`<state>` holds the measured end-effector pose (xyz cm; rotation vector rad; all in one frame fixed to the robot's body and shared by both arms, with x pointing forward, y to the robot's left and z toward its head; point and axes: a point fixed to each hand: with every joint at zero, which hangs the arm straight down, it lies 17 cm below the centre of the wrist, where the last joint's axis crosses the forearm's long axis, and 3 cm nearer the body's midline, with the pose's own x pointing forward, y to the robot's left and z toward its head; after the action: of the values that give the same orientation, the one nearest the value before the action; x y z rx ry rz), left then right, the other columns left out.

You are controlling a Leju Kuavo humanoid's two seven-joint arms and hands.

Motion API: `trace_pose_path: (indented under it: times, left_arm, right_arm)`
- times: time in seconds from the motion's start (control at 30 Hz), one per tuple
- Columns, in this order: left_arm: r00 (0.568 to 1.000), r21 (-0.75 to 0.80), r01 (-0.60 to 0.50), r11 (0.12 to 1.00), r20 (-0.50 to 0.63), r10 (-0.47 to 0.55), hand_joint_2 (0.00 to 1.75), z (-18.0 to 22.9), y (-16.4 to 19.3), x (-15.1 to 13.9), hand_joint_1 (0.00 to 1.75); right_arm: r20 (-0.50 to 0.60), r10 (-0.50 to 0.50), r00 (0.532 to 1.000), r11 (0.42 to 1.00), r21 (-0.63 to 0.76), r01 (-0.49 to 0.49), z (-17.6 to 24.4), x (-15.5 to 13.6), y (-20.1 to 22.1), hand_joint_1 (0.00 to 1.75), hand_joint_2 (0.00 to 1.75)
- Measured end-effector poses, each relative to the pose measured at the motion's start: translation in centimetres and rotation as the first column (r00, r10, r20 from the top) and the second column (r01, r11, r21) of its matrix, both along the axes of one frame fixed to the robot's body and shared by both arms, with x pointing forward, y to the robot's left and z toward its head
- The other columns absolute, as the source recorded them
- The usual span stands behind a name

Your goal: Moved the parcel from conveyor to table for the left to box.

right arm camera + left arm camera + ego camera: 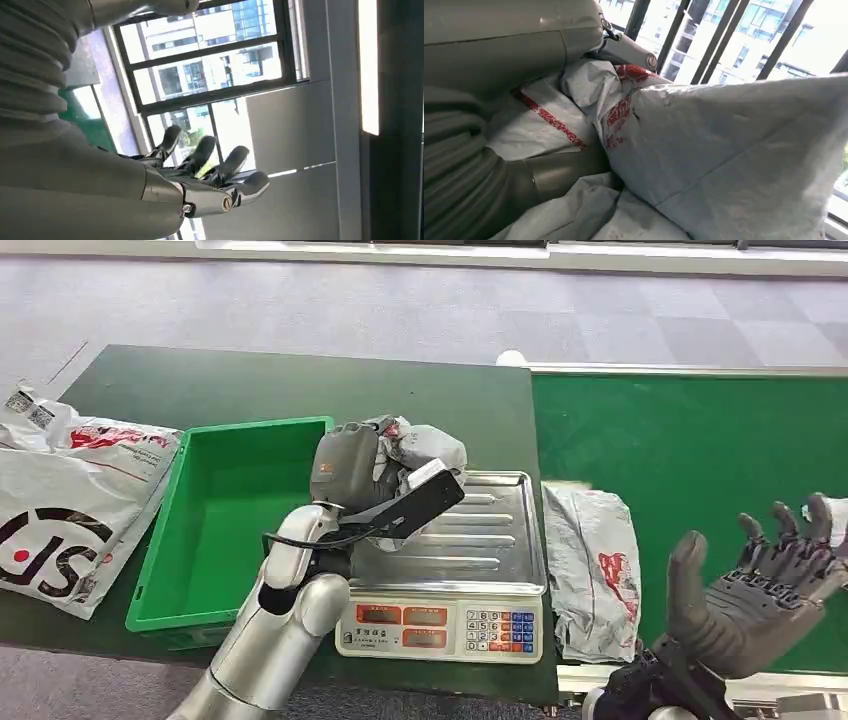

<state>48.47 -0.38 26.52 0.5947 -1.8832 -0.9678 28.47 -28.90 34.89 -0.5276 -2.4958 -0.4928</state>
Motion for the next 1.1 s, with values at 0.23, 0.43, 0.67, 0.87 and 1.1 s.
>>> trace_pose_path:
  times: [0.23,0.43,0.67,0.87,1.1]
  left_arm:
    - [1.000,0.000,0.000,1.000,0.000,0.000,1.75,0.00,0.00,0.00,1.75]
    - [1.000,0.000,0.000,1.000,0.000,0.000,1.75,0.00,0.00,0.00,1.75]
    - [1.000,0.000,0.000,1.000,0.000,0.000,1.75,0.00,0.00,0.00,1.75]
    - [1.000,0.000,0.000,1.000,0.000,0.000,1.75,0.00,0.00,0.00,1.75]
    - [1.000,0.000,0.000,1.000,0.000,0.000,1.75,0.00,0.01,0.01,1.75]
  right_arm:
    - [0.000,0.000,1.000,1.000,0.000,0.000,0.00,0.00,0.00,1.75,1.75]
    - [0.000,0.000,1.000,1.000,0.000,0.000,0.00,0.00,0.00,1.75,1.75]
    - [0.000,0.000,1.000,1.000,0.000,0.000,0.00,0.00,0.00,0.00,1.75]
    - [0.000,0.000,1.000,1.000,0.000,0.000,0.00,0.00,0.00,0.00,1.75]
    - [0.000,0.000,1.000,1.000,0.000,0.000,0.00,0.00,0.00,0.00,1.75]
